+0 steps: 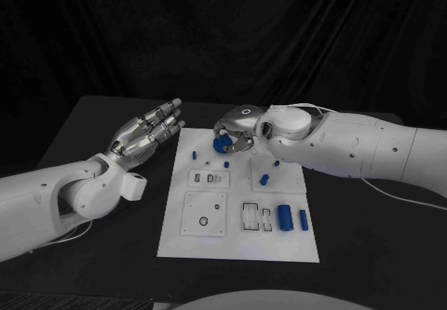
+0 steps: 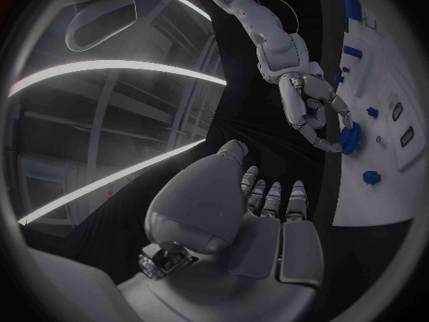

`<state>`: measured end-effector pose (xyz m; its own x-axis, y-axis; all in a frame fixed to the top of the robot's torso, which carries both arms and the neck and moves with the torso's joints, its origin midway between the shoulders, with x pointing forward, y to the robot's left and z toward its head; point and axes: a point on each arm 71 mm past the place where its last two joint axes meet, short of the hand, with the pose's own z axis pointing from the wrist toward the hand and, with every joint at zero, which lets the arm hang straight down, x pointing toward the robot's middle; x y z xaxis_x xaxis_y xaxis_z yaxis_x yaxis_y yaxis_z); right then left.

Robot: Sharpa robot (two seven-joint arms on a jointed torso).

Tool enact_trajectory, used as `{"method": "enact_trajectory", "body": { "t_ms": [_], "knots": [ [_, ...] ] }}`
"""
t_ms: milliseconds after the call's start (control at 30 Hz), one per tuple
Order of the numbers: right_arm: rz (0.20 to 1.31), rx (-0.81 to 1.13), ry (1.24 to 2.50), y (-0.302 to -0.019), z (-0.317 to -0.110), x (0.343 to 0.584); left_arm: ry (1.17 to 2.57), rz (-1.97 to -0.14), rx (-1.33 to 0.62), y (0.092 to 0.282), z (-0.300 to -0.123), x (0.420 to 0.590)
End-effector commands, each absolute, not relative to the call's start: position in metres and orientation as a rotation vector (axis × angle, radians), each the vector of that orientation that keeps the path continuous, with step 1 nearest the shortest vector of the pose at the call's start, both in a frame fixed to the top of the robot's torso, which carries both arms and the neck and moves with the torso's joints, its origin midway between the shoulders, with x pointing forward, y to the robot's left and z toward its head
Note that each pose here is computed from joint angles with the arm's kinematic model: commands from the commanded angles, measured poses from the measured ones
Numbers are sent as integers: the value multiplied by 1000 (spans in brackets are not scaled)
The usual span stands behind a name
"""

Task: Assemble the parts on the task board

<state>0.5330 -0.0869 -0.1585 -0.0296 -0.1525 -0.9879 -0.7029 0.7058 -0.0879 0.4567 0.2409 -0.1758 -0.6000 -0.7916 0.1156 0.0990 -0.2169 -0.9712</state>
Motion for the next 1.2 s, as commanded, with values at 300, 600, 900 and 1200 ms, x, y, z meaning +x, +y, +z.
{"method": "enact_trajectory", "body": {
  "t_ms": [300,600,900,1200],
  "knots": [
    [507,-723,1554,-87,-157,534,1430,-1902,-833,239,-175,456],
    [513,-720,1543,-89,-156,534,1435,-1904,-833,238,-175,456],
    [508,-720,1553,-93,-157,534,1438,-1904,-835,239,-176,456],
    [485,-728,1596,-98,-160,536,1439,-1906,-835,238,-176,456]
  ]
}}
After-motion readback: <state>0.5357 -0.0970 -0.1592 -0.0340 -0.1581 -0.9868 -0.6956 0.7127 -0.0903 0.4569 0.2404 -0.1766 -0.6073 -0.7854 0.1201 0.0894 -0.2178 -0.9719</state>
